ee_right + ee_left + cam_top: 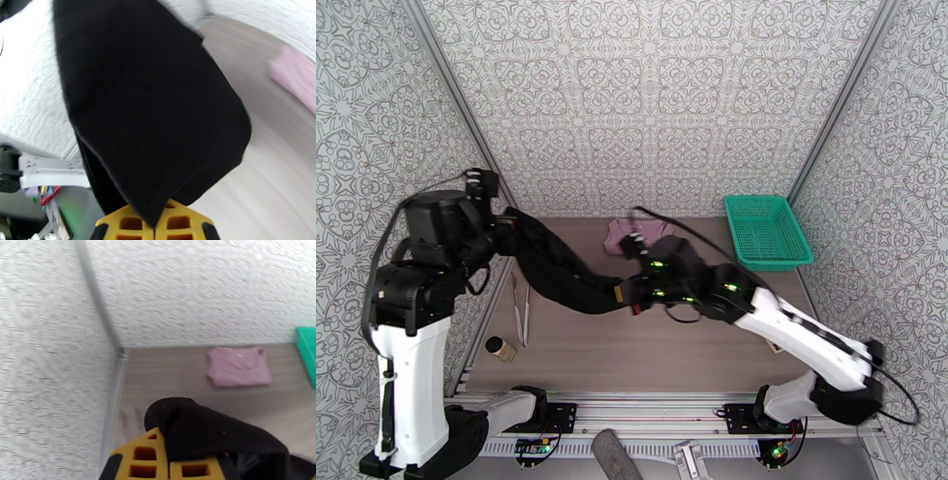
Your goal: Fold and stack the mixed laundry pile
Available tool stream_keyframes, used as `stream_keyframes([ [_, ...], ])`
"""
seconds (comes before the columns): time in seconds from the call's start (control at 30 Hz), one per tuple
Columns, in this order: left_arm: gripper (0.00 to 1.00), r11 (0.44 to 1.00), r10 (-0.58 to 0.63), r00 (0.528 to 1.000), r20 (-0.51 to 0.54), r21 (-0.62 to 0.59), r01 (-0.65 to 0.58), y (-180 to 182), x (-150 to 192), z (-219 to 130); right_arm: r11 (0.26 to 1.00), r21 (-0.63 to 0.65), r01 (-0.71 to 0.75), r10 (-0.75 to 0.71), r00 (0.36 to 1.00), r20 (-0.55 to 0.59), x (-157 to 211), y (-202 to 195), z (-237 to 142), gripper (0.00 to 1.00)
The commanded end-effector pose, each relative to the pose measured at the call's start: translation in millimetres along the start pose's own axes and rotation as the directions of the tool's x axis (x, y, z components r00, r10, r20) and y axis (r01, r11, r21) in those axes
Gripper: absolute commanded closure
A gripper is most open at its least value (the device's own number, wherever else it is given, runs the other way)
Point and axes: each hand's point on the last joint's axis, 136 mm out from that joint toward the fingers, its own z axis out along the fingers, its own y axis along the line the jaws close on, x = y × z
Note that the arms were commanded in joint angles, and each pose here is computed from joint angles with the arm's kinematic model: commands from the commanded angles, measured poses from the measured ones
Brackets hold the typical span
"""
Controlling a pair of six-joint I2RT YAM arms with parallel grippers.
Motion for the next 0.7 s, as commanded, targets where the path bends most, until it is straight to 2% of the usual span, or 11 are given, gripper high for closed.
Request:
stream_keyframes([
  [0.0, 1.00, 0.992, 0.065, 0.996, 0.068, -0.112, -0.057, 28.4, -23.6, -16.7, 0.988, -0.114, 0.102, -0.105, 0.994, -0.022, -8.6, 52.8, -2.7, 1.00],
  [0.1, 1.00, 0.986, 0.092, 0.991, 0.093, -0.148, -0.078, 37.0, -36.6, -21.0, 0.981, -0.149, 0.126, -0.130, 0.991, -0.022, -12.4, 75.8, 9.0, 1.00],
  [0.2, 1.00, 0.989, 0.105, 0.989, 0.101, -0.115, -0.093, 30.5, -42.7, -12.9, 0.984, -0.145, 0.102, -0.104, 0.995, -0.003, -12.1, 77.9, 15.1, 1.00],
  [0.37, 1.00, 0.991, 0.107, 0.993, 0.043, 0.076, -0.110, -14.1, -29.2, 35.9, 0.996, -0.090, -0.021, 0.029, 0.996, 0.086, 0.6, 49.9, 9.2, 1.00],
  [0.5, 1.00, 0.943, 0.232, 0.968, -0.093, 0.264, -0.200, -95.0, 24.6, 108.3, 0.985, 0.074, -0.156, 0.145, 0.980, 0.137, 40.2, -11.7, 7.1, 1.00],
  [0.57, 1.00, 0.902, 0.305, 0.939, -0.159, 0.364, -0.231, -143.4, 61.1, 143.1, 0.957, 0.151, -0.248, 0.227, 0.963, 0.145, 69.3, -50.5, 9.8, 1.00],
  [0.67, 1.00, 0.829, 0.410, 0.870, -0.276, 0.509, -0.229, -220.9, 131.4, 195.1, 0.879, 0.261, -0.399, 0.365, 0.915, 0.170, 120.5, -114.5, 14.0, 1.00],
])
